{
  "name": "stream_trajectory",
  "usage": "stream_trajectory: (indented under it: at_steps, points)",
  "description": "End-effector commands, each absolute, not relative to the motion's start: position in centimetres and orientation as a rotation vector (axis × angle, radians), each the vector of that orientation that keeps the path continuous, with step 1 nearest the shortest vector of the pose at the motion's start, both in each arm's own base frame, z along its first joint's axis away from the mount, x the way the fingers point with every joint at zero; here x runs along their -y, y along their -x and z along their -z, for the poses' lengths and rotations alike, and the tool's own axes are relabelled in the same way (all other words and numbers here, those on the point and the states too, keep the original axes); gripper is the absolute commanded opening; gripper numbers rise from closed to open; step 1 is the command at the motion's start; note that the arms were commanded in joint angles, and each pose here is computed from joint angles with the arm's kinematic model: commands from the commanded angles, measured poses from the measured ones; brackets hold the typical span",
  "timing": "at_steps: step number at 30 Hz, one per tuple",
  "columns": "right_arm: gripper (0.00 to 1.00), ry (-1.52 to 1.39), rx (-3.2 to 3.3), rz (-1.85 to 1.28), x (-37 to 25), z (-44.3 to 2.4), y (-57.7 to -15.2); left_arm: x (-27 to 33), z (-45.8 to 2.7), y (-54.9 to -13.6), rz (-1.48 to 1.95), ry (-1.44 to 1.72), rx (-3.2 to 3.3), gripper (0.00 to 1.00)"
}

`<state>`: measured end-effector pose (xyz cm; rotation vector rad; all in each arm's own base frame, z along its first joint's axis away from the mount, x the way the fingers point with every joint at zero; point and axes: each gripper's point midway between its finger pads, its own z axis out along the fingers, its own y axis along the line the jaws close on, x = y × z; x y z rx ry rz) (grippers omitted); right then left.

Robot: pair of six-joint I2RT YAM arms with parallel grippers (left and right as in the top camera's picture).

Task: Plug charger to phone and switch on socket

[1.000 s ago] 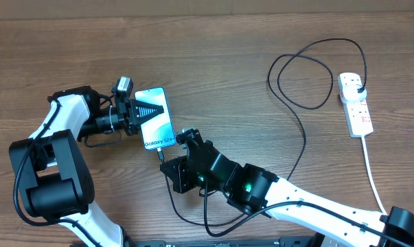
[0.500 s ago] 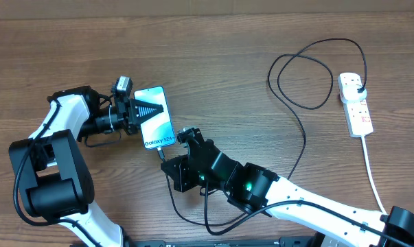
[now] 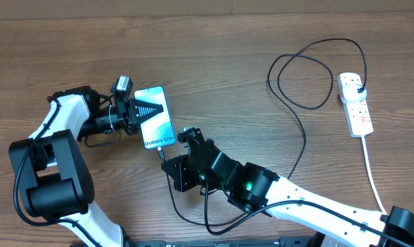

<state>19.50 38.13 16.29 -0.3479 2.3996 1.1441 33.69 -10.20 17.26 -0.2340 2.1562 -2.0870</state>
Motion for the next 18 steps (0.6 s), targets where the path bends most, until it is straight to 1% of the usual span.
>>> stream_trajectory:
  at_steps: [1, 18]
  points:
    - [0.04, 0.281, -2.358, -1.101, -37.38, -16.86, -21.04, 10.38, -18.21, -33.77, 2.103, 0.206, -2.105, 0.04]
    - [0.04, 0.222, -2.342, -1.078, -37.09, -17.01, -21.81, 10.34, -18.2, -33.82, 2.099, 0.199, -2.102, 0.04]
